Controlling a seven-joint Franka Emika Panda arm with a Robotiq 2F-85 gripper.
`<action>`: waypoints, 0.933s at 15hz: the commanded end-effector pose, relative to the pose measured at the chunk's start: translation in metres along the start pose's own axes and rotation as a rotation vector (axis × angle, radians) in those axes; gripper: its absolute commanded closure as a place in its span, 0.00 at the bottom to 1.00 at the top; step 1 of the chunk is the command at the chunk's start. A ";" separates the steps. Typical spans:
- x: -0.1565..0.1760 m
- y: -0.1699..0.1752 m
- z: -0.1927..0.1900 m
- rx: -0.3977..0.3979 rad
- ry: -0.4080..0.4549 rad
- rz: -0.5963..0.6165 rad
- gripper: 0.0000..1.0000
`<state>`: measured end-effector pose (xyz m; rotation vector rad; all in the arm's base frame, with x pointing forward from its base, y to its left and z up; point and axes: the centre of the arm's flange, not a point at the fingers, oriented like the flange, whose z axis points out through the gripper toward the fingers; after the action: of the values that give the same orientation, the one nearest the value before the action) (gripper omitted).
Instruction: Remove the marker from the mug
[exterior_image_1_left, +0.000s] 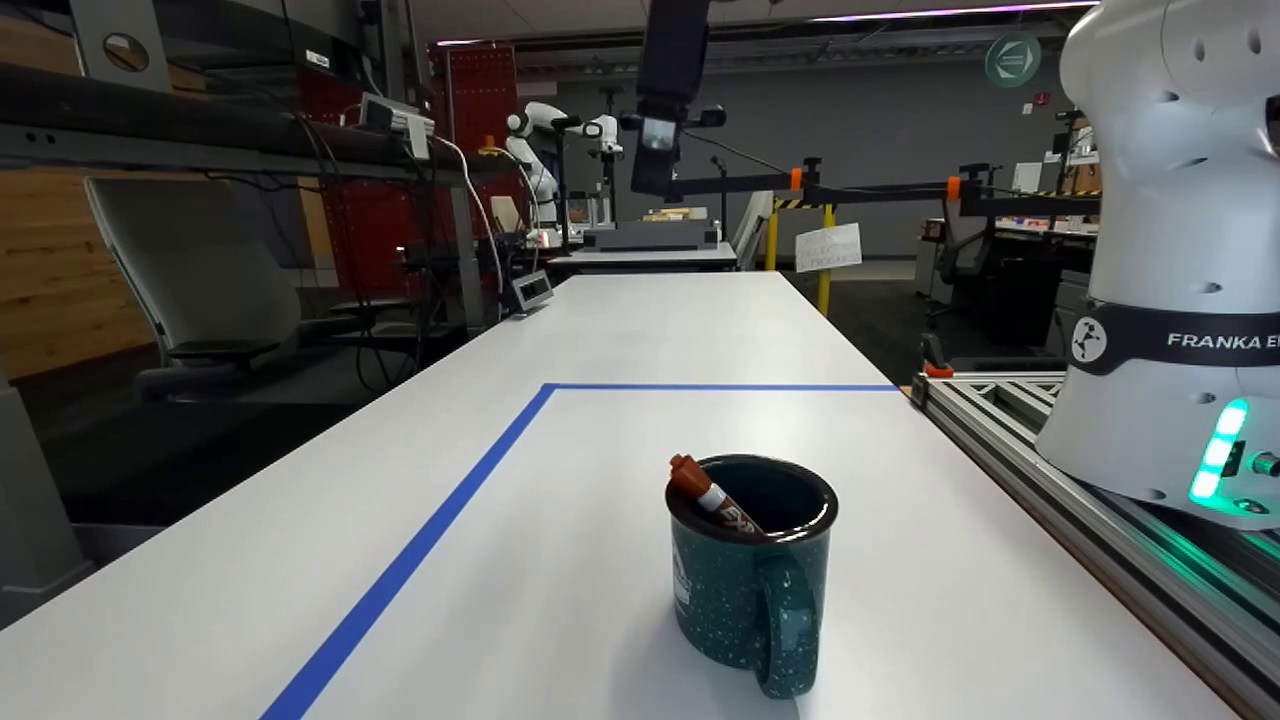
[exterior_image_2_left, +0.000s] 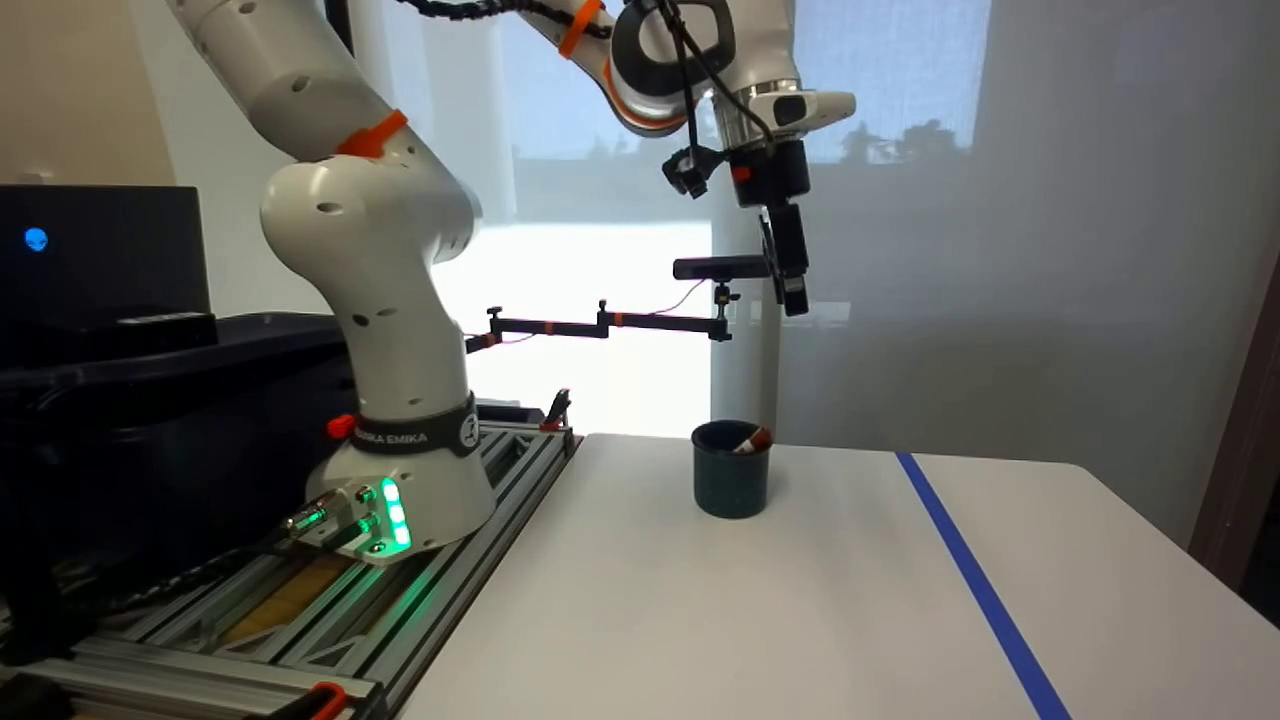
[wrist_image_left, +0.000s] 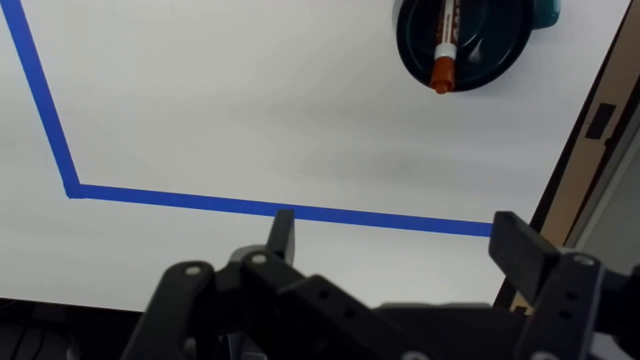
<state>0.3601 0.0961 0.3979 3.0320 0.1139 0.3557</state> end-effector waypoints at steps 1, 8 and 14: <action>-0.030 -0.014 0.025 -0.063 0.022 0.036 0.00; -0.045 -0.028 0.053 -0.089 -0.041 0.027 0.00; -0.051 -0.014 0.081 0.002 -0.133 -0.072 0.00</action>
<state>0.3628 0.1221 0.3348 2.9823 0.1327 0.1869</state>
